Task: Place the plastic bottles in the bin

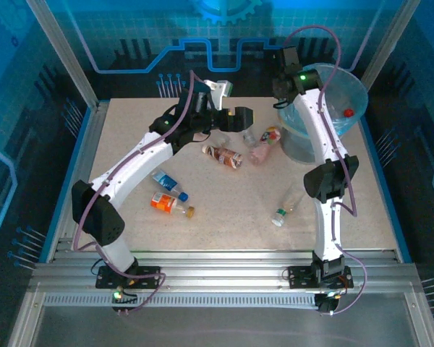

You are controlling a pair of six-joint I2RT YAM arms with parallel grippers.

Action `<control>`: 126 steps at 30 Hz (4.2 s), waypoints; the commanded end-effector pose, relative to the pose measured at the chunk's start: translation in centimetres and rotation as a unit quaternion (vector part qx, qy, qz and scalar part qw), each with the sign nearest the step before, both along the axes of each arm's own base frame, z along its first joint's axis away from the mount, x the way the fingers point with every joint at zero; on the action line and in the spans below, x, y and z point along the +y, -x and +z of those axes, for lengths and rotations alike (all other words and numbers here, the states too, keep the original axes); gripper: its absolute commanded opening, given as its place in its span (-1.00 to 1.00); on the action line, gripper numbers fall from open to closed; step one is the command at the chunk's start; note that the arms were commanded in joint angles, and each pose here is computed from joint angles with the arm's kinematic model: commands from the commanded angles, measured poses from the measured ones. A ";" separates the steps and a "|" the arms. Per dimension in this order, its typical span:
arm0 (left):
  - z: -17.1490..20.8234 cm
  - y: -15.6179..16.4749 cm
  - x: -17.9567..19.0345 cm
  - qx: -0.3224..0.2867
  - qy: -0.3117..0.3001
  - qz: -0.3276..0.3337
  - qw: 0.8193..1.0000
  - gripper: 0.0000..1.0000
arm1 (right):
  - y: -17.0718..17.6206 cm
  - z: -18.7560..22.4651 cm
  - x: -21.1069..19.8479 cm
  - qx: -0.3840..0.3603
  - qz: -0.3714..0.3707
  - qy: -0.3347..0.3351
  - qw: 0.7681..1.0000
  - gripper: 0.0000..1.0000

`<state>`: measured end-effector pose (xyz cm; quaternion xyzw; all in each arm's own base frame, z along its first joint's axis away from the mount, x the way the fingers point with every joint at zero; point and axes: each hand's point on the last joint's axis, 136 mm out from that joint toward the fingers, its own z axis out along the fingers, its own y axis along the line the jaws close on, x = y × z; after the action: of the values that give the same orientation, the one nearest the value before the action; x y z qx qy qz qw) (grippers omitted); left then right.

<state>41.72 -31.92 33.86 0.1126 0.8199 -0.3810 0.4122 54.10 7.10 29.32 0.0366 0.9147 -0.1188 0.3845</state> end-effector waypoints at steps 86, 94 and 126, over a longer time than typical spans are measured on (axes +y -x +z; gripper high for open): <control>-1.2 13.5 16.1 -0.031 -0.099 0.164 0.981 0.92 | 10.6 12.4 14.7 -0.116 0.220 -0.042 0.968 0.97; -6.5 16.8 23.6 0.018 -0.143 0.307 0.941 0.96 | 19.2 6.4 30.1 -0.045 0.461 -0.082 0.882 0.68; -7.5 24.3 34.3 -0.027 -0.141 0.473 0.869 0.96 | 29.7 -23.1 44.7 0.259 0.552 -0.012 0.793 0.52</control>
<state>17.81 1.61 25.38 -0.2239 0.8147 -0.0324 0.5340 24.77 52.81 8.87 -0.4853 0.8442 0.1719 0.1490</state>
